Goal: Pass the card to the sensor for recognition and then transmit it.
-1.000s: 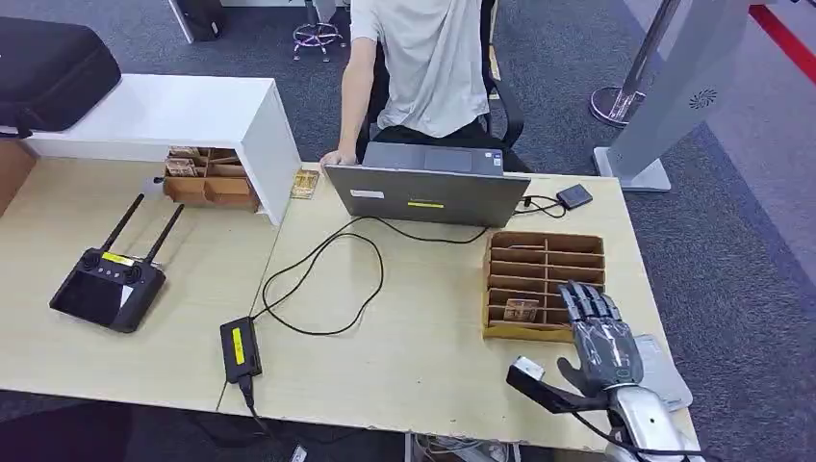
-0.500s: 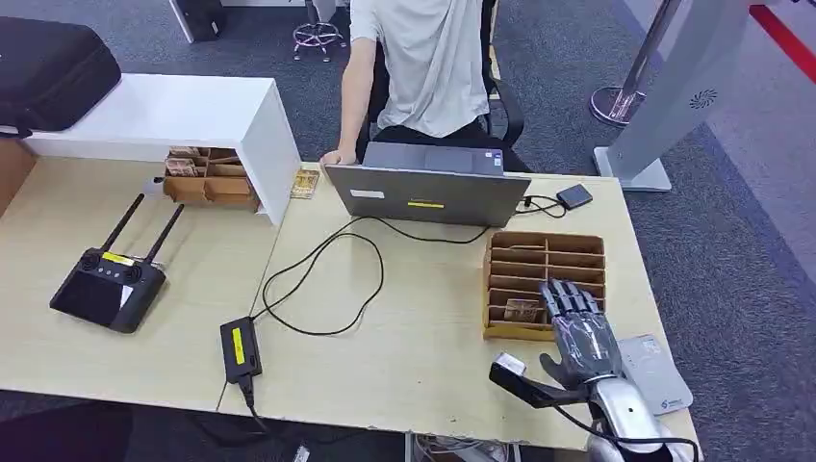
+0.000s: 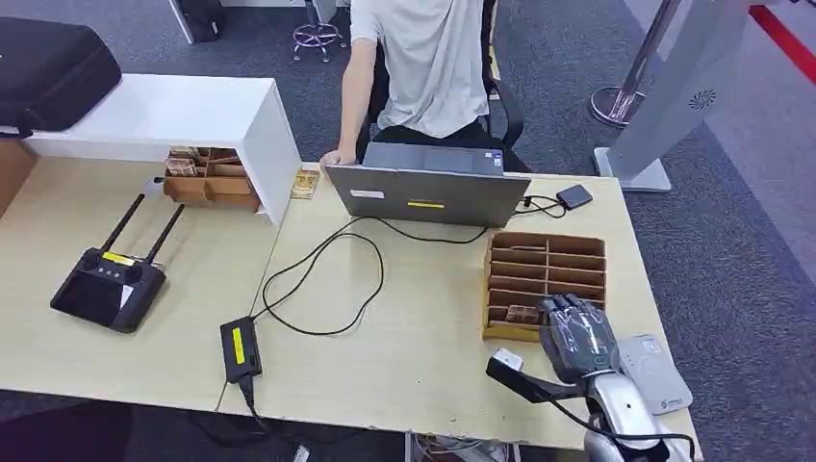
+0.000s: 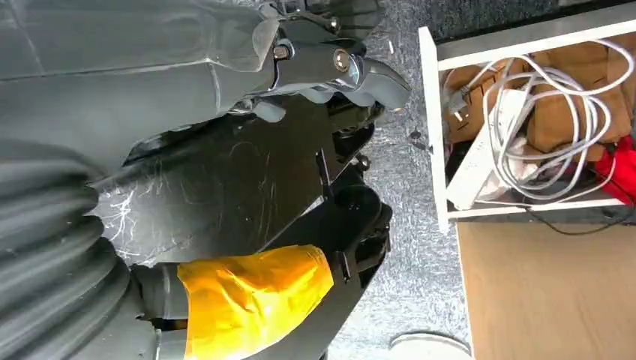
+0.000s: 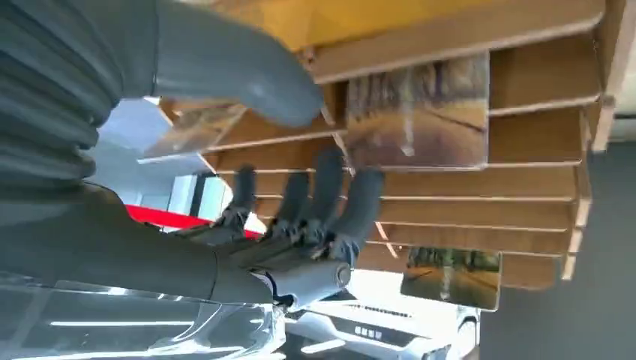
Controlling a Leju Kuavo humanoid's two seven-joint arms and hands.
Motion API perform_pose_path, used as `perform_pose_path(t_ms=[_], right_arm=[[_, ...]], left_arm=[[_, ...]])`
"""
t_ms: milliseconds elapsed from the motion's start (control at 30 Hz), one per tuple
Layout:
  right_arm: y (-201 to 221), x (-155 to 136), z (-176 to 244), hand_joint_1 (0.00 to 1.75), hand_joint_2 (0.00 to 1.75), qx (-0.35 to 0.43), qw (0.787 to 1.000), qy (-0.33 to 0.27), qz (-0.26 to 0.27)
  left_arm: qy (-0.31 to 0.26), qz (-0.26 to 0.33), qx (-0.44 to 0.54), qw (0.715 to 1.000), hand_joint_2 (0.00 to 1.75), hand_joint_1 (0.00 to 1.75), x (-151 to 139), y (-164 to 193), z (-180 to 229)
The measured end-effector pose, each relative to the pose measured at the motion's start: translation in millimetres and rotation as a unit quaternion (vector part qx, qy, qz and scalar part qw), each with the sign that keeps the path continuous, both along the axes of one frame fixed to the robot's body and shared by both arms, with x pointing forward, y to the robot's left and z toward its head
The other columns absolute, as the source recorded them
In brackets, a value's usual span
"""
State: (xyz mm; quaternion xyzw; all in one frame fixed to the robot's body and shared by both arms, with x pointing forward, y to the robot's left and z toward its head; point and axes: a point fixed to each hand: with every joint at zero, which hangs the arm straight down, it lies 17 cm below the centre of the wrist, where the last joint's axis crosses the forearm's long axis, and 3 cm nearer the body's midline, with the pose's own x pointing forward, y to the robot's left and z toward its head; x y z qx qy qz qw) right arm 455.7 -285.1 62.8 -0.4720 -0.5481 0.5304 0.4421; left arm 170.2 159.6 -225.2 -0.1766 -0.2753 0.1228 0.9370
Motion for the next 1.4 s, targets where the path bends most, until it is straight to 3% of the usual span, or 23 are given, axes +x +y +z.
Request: perform_pose_path(t_ms=[167,667,733,767,833,867,967,1000,1033,1067,1100,1133,1167,1200,1233,1267,1300,1333,1400], right_arm=[[2.8,-1.9,-2.8,1.68,1.75,0.001,1.000,0.003,0.003],[4.1,-2.2,-3.1,1.69,1.75,0.001,1.000,0.004,0.003],[4.3,-2.2,-3.1,1.41,1.75,0.001,1.000,0.004,0.003],[4.3,-2.2,-3.1,0.99,1.75,0.001,1.000,0.004,0.003],[4.3,-2.2,-3.1,1.26,1.75,0.001,1.000,0.004,0.003],[4.3,-2.2,-3.1,0.89,1.75,0.001,1.000,0.004,0.003],[4.3,-2.1,-3.0,1.41,1.75,0.002,1.000,0.004,0.003],[4.2,-2.1,-3.0,1.34,1.75,0.002,1.000,0.004,0.003],[4.3,-2.2,-3.2,1.43,1.75,0.002,1.000,0.004,0.003],[4.3,-2.1,-3.2,1.73,1.75,0.002,1.000,0.004,0.003],[4.3,-2.1,-3.1,1.57,1.75,0.002,1.000,0.004,0.003],[4.4,-2.2,-3.2,1.69,1.75,0.002,1.000,0.004,0.003],[4.4,-2.2,-3.2,1.69,1.75,0.003,1.000,0.004,0.003],[4.4,-2.2,-3.2,1.50,1.75,0.003,1.000,0.004,0.003],[4.5,-2.1,-3.1,1.48,1.75,0.003,1.000,0.004,0.003],[4.5,-2.2,-3.1,1.34,1.75,0.003,1.000,0.004,0.003],[4.3,-2.1,-3.0,0.58,1.75,0.003,1.000,0.004,0.003],[4.3,-2.2,-3.0,0.00,1.75,0.003,1.000,0.004,0.003],[4.7,-2.3,-3.1,0.00,1.75,0.003,1.000,0.004,0.003]], left_arm=[[0.000,0.000,-0.001,1.000,1.75,0.00,0.0,-0.4,0.1],[-0.001,0.000,-0.001,1.000,1.75,0.00,0.1,-0.8,0.4],[-0.001,0.000,-0.001,1.000,1.75,0.00,0.2,-0.8,0.4],[-0.001,0.000,-0.001,1.000,1.75,0.00,0.1,-0.8,0.4],[-0.001,0.000,-0.001,1.000,1.75,0.00,0.2,-0.8,0.5],[-0.002,0.000,-0.002,1.000,1.75,0.00,0.4,-0.8,0.6],[-0.003,0.000,-0.003,1.000,1.75,0.00,0.6,-1.4,1.0],[-0.003,0.000,-0.003,1.000,1.75,0.00,0.8,-1.5,1.3],[-0.004,0.001,-0.003,1.000,1.75,0.00,0.9,-1.5,1.3],[-0.004,0.000,-0.004,1.000,1.75,0.00,0.9,-1.6,1.4],[-0.004,0.000,-0.004,1.000,1.75,0.00,0.9,-1.6,1.4],[-0.004,0.000,-0.004,1.000,1.75,0.00,0.9,-1.7,1.4],[-0.004,0.001,-0.004,1.000,1.75,0.00,1.0,-1.6,1.5],[-0.004,0.000,-0.004,1.000,1.75,0.00,0.9,-1.7,1.5],[-0.004,0.000,-0.004,1.000,1.75,0.00,0.9,-1.7,1.5],[-0.004,0.000,-0.004,1.000,1.75,0.00,0.9,-1.7,1.5],[-0.004,0.000,-0.004,1.000,1.75,0.00,0.9,-1.7,1.5],[-0.004,0.000,-0.004,1.000,1.75,0.00,1.0,-1.8,1.6],[-0.004,0.001,-0.004,1.000,1.75,0.00,1.1,-1.7,1.6]])
